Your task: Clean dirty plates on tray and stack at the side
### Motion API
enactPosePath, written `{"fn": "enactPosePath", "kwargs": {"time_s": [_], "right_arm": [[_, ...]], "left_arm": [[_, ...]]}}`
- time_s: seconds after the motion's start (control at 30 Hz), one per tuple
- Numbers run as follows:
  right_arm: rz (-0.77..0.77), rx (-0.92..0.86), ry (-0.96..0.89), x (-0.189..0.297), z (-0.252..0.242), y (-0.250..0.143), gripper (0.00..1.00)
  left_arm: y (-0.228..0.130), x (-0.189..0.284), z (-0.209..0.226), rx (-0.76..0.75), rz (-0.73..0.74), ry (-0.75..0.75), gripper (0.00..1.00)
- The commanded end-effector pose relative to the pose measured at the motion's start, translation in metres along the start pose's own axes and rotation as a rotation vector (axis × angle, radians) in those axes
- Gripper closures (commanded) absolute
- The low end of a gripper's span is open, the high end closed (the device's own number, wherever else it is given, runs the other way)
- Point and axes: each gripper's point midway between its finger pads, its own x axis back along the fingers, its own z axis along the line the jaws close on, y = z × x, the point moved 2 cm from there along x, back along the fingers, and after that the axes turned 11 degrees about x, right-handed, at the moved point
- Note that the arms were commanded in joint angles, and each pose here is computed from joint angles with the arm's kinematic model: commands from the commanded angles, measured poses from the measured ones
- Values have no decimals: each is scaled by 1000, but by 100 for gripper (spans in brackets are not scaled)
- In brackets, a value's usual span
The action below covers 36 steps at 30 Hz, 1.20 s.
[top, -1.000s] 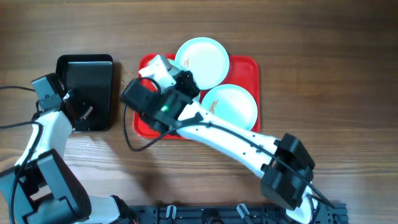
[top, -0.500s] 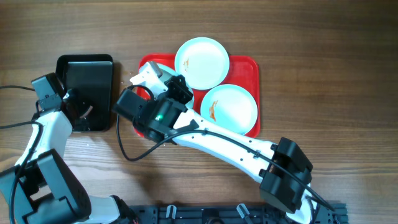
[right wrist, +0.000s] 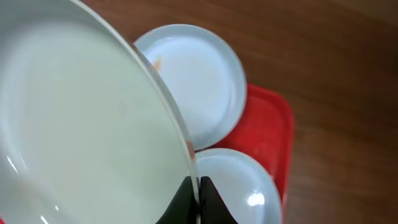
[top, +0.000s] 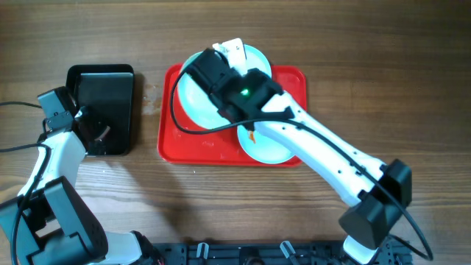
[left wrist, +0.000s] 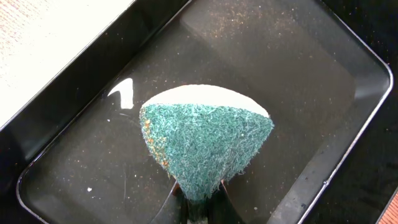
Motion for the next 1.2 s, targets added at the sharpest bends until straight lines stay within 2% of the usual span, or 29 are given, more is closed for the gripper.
{"fn": "enactPosePath", "kwargs": {"time_s": [0.0, 0.13, 0.23, 0.3, 0.37, 0.63, 0.8, 0.9, 1.07, 1.1, 1.17], "right_arm": [[48, 61, 6, -14, 13, -19, 96], [-136, 186, -453, 30, -26, 9, 96], [-233, 291, -610, 59, -19, 25, 96], [-245, 385, -590, 63, -5, 31, 96], [-213, 565, -504, 56, 20, 27, 96], [-184, 696, -587, 18, 54, 26, 96], [-268, 783, -667, 44, 84, 40, 96], [-301, 762, -694, 54, 90, 46, 96], [-271, 782, -669, 27, 95, 18, 96], [-287, 716, -711, 33, 86, 25, 96], [-325, 578, -684, 47, 58, 40, 96]], "left_arm": [[7, 0, 1, -3, -19, 8, 96], [7, 0, 1, -3, -19, 8, 96], [7, 0, 1, -3, -19, 9, 96], [7, 0, 1, -3, -19, 9, 96], [7, 0, 1, -3, -19, 9, 96], [7, 0, 1, -3, -21, 7, 96], [7, 0, 1, -3, -21, 7, 96], [7, 0, 1, -3, -19, 8, 96], [5, 0, 2, -3, -12, 12, 96], [5, 0, 2, -3, -12, 12, 96], [5, 0, 2, -3, -10, 13, 96]]}}
